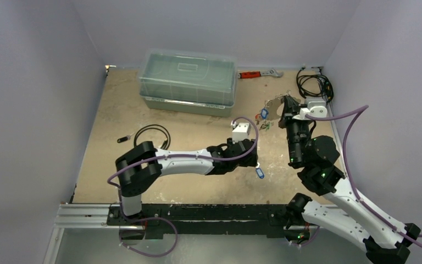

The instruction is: Put the keys on the keyring

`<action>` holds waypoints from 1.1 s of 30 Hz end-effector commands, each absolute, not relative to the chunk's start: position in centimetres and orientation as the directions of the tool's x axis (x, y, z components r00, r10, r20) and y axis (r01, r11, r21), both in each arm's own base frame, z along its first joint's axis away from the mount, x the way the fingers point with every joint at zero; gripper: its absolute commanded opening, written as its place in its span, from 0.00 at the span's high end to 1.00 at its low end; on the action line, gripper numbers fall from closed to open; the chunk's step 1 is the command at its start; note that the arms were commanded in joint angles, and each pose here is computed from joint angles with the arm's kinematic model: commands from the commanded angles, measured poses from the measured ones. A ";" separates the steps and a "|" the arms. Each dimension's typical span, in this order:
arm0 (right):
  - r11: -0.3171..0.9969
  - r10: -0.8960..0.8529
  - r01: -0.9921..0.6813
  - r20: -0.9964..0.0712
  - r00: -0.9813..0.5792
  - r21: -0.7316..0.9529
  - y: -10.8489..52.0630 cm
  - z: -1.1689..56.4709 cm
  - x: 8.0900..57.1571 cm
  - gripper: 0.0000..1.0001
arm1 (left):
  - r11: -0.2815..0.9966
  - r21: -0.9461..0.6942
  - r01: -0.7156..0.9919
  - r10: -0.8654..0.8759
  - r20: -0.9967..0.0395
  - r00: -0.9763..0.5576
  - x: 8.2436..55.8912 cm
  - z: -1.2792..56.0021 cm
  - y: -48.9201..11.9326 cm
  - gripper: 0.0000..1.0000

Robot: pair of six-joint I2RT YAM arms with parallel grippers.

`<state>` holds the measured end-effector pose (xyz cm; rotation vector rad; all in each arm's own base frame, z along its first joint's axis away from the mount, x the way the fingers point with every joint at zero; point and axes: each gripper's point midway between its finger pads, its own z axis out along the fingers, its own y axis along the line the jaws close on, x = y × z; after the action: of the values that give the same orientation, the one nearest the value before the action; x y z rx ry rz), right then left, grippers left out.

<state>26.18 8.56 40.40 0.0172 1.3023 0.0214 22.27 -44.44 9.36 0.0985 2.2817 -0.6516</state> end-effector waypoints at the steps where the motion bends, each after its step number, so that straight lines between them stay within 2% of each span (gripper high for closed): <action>1: 0.995 0.098 -0.005 -0.939 0.329 0.102 7.6 42.2 25.4 1.00 | 0.841 -0.494 0.220 -0.168 -0.626 -0.762 21.3 9.7 -47.0 0.39; 6: 0.994 0.101 -0.001 -0.938 0.332 0.107 7.3 41.9 25.2 1.00 | 0.838 -0.499 0.220 -0.143 -0.591 -0.794 20.9 7.5 -48.3 0.54; 13: 0.993 0.114 -0.018 -0.934 0.339 0.115 7.3 41.9 25.0 1.00 | 0.842 -0.490 0.223 -0.113 -0.566 -0.817 20.3 5.6 -49.3 0.57; 16: 0.993 0.114 -0.031 -0.934 0.337 0.110 7.7 41.8 25.1 1.00 | 0.842 -0.489 0.227 -0.109 -0.568 -0.816 20.3 5.4 -49.5 0.69; 17: 0.993 0.114 -0.033 -0.935 0.337 0.110 7.8 41.8 25.1 1.00 | 0.843 -0.487 0.227 -0.109 -0.569 -0.815 20.3 5.3 -49.6 0.70; 33: 0.991 0.118 -0.093 -0.938 0.325 0.093 9.2 41.5 25.4 1.00 | 0.865 -0.454 0.215 -0.121 -0.603 -0.788 20.8 4.3 -49.4 0.72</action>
<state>25.60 9.02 39.97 -0.0050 1.2830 0.0821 20.01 -48.43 3.34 0.1000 2.4325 -0.6627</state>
